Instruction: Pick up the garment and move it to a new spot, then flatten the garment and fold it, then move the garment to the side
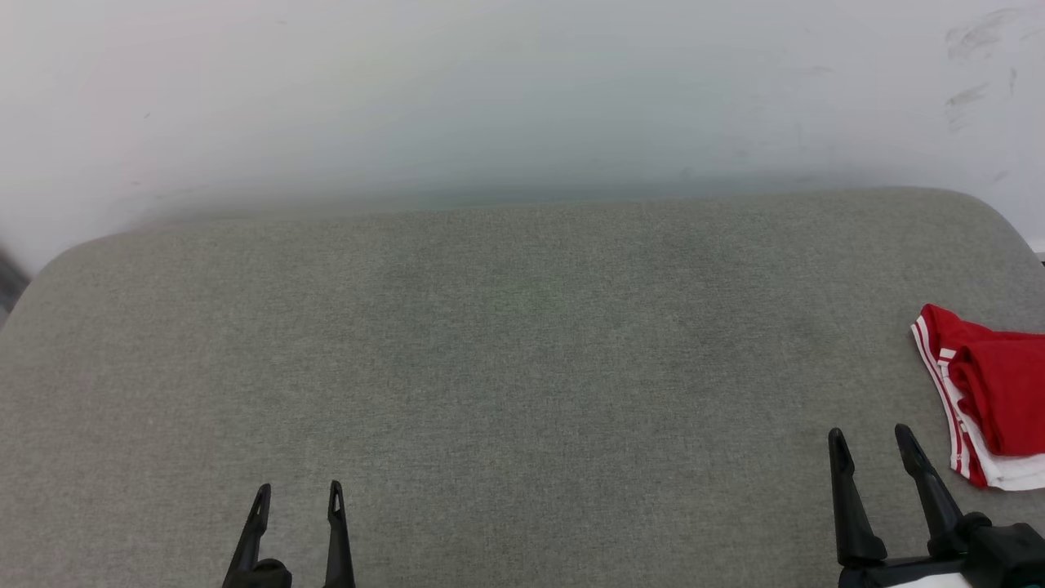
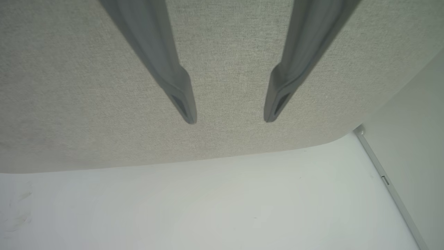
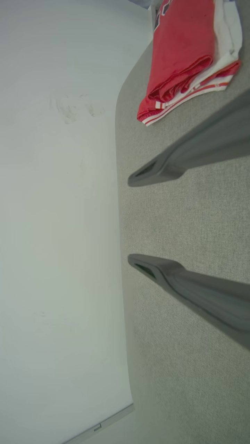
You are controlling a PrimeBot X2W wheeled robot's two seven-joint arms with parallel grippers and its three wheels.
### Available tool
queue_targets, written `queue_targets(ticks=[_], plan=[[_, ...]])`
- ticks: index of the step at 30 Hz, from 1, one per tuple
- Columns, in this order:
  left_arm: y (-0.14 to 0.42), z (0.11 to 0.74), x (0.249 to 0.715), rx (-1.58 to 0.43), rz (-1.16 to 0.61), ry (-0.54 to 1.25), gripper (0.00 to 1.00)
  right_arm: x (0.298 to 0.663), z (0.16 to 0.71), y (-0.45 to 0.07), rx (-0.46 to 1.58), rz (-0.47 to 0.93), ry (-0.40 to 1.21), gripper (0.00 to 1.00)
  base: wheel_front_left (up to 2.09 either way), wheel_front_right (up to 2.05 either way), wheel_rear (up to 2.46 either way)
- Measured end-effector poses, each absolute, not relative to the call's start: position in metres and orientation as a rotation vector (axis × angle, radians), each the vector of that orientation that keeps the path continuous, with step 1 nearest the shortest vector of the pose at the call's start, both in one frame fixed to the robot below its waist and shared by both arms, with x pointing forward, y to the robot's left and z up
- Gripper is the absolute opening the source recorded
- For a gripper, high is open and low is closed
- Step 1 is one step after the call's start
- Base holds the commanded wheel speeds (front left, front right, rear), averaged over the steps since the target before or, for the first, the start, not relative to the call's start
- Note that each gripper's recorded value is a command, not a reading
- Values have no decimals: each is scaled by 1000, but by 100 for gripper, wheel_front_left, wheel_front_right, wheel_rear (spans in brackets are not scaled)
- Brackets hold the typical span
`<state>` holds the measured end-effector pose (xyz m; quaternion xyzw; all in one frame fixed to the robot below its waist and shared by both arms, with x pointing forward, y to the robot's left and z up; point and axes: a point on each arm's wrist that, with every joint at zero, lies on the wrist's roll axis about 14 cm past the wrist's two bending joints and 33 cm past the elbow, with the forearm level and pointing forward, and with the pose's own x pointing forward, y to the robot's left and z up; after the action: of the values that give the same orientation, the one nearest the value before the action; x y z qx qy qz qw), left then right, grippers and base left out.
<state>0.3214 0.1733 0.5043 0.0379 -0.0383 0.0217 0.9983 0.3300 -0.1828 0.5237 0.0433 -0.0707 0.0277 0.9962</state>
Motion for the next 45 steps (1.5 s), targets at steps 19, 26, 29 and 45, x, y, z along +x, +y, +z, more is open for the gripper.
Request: queue_targets(ticks=[19,26,29,45], plan=[[179,473,320,-131,66,51,0,327,496,-188,291,13,-42,0,0,0,0],[181,472,328,-274,77,68,0,333,496,-192,417,-5,-37,0,0,0,0],[182,470,330,-331,83,82,0,336,496,-193,469,-11,-36,0,0,0,0],[187,468,343,-606,99,108,0,346,493,-198,711,-38,-14,0,0,0,0]])
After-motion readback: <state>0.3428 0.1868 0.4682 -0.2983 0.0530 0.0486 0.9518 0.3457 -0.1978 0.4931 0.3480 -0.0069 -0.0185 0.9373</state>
